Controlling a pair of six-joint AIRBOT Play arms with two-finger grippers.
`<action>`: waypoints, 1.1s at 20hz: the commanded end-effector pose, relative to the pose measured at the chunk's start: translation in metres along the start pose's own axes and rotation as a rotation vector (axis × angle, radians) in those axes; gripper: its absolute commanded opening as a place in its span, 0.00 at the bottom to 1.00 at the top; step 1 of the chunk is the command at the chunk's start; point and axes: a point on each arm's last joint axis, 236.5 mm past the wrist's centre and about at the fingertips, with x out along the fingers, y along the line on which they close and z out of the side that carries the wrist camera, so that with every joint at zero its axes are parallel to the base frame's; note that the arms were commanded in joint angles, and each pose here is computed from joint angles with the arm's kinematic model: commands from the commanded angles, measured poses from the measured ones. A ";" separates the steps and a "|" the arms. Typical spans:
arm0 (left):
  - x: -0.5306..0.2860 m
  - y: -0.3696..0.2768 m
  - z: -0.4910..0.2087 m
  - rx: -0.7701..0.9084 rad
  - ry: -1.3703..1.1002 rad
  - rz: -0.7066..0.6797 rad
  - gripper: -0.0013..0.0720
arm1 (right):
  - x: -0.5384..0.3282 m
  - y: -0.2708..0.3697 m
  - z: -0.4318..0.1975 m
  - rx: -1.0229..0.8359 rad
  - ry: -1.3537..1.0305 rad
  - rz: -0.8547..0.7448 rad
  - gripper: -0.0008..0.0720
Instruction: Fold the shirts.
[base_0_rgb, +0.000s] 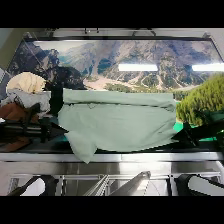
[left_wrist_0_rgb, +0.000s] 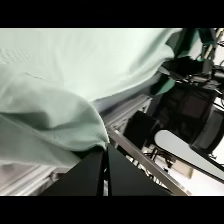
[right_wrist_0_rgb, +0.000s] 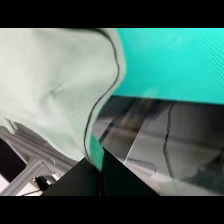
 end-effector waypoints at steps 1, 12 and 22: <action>-0.031 -0.035 -0.016 0.022 -0.014 -0.017 0.04 | -0.022 0.009 -0.008 0.059 0.052 -0.031 0.03; -0.047 0.019 -0.040 -0.083 0.028 0.274 0.05 | -0.042 0.016 -0.004 0.132 0.015 -0.070 0.03; -0.067 -0.015 0.086 0.034 -0.075 0.236 0.05 | -0.097 0.121 0.133 -0.131 -0.619 0.371 0.03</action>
